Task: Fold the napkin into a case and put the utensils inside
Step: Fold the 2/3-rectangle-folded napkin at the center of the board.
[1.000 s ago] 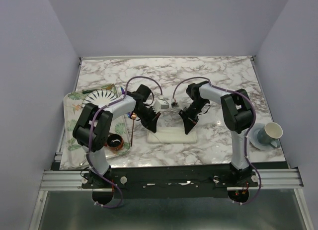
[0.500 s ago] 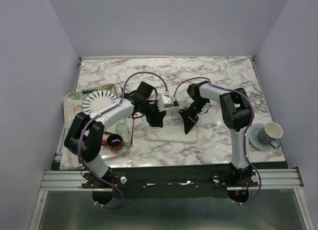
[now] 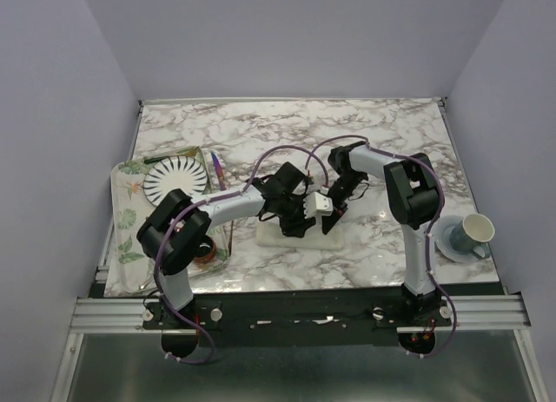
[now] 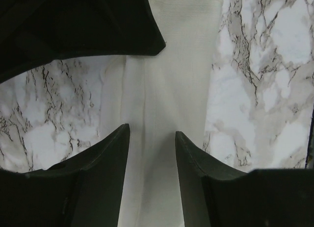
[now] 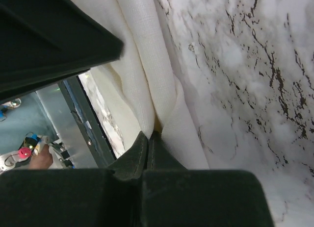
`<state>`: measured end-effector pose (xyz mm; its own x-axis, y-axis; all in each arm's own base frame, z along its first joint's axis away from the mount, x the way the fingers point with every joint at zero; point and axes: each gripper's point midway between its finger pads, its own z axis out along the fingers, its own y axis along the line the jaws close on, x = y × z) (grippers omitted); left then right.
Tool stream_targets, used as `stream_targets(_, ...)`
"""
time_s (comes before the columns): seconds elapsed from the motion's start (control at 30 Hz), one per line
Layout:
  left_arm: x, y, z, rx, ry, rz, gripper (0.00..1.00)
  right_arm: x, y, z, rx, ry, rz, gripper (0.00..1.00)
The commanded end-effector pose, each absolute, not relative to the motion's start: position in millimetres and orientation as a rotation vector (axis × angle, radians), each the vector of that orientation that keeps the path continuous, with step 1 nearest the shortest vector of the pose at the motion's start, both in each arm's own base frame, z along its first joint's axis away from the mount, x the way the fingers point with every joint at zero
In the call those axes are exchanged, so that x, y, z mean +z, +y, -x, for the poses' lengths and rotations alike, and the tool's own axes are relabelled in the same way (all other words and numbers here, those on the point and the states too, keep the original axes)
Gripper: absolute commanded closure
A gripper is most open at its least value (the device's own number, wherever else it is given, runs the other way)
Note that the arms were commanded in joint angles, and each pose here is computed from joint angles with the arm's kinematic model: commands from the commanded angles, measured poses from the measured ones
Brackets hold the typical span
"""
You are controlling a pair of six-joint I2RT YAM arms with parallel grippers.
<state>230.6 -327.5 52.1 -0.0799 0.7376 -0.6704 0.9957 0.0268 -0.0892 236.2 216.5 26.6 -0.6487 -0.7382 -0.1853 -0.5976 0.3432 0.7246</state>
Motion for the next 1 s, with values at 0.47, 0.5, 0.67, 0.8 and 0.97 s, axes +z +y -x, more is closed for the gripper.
stream_targets(0.47,43,-338,-249,-0.656,1.889,-1.765,0.97,34,220,-239,-1.241,-2.385,-1.244,0.87)
stream_targets(0.5,42,-337,-249,-0.661,1.904,-1.758,0.99,35,219,-240,-1.242,-2.385,-1.245,0.82)
stream_targets(0.67,39,-334,-248,-0.691,1.937,-1.744,1.0,52,219,-248,-1.266,-2.403,-1.222,0.71)
stream_targets(0.8,38,-333,-248,-0.703,1.943,-1.738,1.0,64,221,-260,-1.282,-2.446,-1.197,0.64)
stream_targets(0.97,38,-333,-250,-0.727,1.967,-1.722,1.0,60,223,-268,-1.265,-2.477,-1.176,0.6)
